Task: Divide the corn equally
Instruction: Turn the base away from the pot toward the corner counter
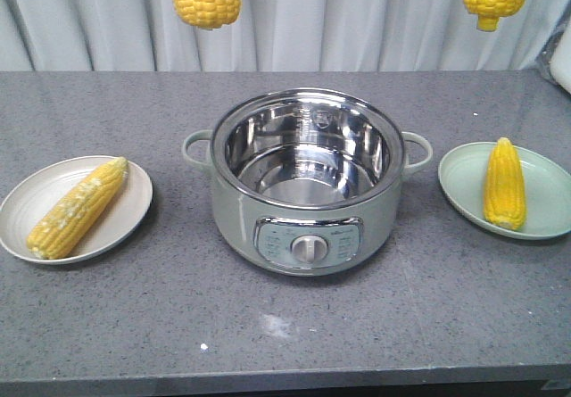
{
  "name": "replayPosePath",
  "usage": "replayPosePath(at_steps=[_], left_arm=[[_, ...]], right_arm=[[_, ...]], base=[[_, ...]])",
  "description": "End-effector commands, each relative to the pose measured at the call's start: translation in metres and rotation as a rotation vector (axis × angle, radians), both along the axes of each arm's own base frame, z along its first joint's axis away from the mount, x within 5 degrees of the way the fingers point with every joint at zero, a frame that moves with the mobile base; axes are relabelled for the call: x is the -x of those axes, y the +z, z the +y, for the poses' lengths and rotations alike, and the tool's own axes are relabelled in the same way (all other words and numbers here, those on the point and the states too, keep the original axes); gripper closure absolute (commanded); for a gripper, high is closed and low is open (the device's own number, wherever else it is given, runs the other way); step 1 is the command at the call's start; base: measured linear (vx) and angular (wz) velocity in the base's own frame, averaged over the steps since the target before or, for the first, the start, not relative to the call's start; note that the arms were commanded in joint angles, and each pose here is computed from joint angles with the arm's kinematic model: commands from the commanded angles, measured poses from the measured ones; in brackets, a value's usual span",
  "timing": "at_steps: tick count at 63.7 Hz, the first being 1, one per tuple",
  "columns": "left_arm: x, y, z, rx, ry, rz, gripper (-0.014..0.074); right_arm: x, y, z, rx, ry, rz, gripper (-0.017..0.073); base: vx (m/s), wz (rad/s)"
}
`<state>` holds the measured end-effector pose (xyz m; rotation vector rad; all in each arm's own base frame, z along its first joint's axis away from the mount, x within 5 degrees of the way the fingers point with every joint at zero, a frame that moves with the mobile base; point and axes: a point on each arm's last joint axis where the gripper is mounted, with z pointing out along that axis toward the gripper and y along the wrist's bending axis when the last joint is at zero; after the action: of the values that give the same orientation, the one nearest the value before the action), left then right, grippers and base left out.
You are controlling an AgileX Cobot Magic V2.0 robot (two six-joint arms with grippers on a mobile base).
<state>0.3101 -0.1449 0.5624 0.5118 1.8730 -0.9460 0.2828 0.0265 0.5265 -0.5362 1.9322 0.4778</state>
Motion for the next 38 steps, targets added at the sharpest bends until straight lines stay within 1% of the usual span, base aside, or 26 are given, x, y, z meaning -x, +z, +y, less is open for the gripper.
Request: replayPosePath(at_steps=[1,18,38], left_arm=[[0.0219,0.0212,0.0043,0.065,-0.013,-0.067,0.0600],[0.0219,0.0212,0.0043,0.065,-0.013,-0.067,0.0600],[0.0219,0.0212,0.0043,0.065,-0.013,-0.067,0.0600]], right_arm=[[0.0134,0.0208,0.0007,-0.038,-0.013,-0.108,0.0566],[0.0134,0.0208,0.0007,-0.038,-0.013,-0.108,0.0566],[0.0134,0.0208,0.0007,-0.038,-0.013,-0.108,0.0566]], base=[[-0.02,-0.14],[-0.01,-0.21],[0.00,-0.32]])
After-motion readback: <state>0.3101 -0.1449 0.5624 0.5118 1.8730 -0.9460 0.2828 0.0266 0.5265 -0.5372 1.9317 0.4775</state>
